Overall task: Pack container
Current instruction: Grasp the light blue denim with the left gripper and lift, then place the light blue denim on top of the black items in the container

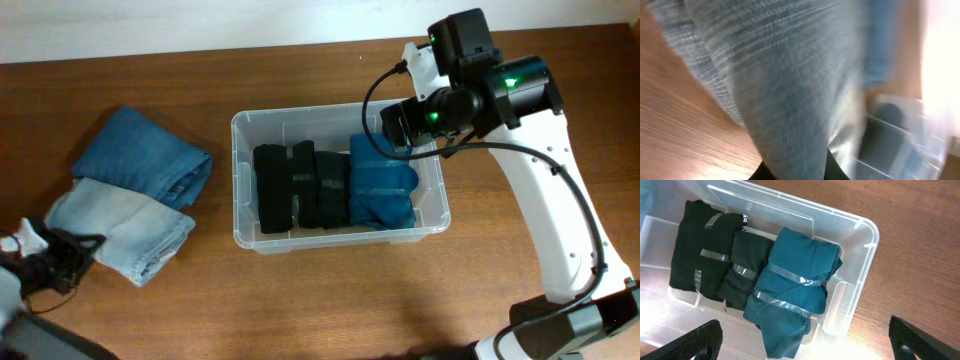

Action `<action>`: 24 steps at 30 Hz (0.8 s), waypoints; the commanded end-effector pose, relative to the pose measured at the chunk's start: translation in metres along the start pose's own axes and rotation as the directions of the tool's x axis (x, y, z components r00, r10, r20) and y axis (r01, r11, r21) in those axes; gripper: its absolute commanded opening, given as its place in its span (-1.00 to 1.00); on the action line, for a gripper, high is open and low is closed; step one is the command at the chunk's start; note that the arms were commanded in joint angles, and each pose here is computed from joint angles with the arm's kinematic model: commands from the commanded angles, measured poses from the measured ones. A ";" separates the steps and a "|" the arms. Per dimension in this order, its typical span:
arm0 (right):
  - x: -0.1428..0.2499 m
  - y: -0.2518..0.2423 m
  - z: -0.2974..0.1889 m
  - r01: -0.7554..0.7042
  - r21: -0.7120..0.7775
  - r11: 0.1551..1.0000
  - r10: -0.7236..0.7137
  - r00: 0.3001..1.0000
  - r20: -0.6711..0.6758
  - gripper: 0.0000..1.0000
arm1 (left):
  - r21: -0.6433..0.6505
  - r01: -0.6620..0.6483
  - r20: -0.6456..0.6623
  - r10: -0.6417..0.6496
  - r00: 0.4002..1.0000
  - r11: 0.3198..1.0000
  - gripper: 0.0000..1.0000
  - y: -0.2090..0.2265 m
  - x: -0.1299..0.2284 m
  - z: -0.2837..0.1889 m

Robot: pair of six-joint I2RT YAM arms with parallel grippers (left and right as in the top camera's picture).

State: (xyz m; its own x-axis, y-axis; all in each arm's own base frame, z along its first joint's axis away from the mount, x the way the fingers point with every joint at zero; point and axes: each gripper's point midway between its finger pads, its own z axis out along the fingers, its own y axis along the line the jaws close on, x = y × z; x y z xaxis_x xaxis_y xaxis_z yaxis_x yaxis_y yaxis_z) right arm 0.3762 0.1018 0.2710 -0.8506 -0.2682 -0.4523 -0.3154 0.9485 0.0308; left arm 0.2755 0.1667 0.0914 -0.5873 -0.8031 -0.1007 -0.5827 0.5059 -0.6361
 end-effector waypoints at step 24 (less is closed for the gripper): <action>0.047 -0.168 -0.103 -0.563 0.206 0.800 0.537 0.826 0.171 0.97 | 0.450 -0.758 0.186 0.780 0.597 0.472 -0.99 -0.388 0.243 -0.001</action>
State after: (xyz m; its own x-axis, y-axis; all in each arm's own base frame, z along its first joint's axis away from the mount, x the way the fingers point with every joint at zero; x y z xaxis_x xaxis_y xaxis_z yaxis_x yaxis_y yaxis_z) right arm 0.3477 -0.0885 0.3295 -0.8128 0.3078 -0.4945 0.3108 0.9472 0.0788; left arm 0.3541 -0.1785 0.3150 -0.6990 -0.1507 -0.6990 0.4162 0.7092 -0.5691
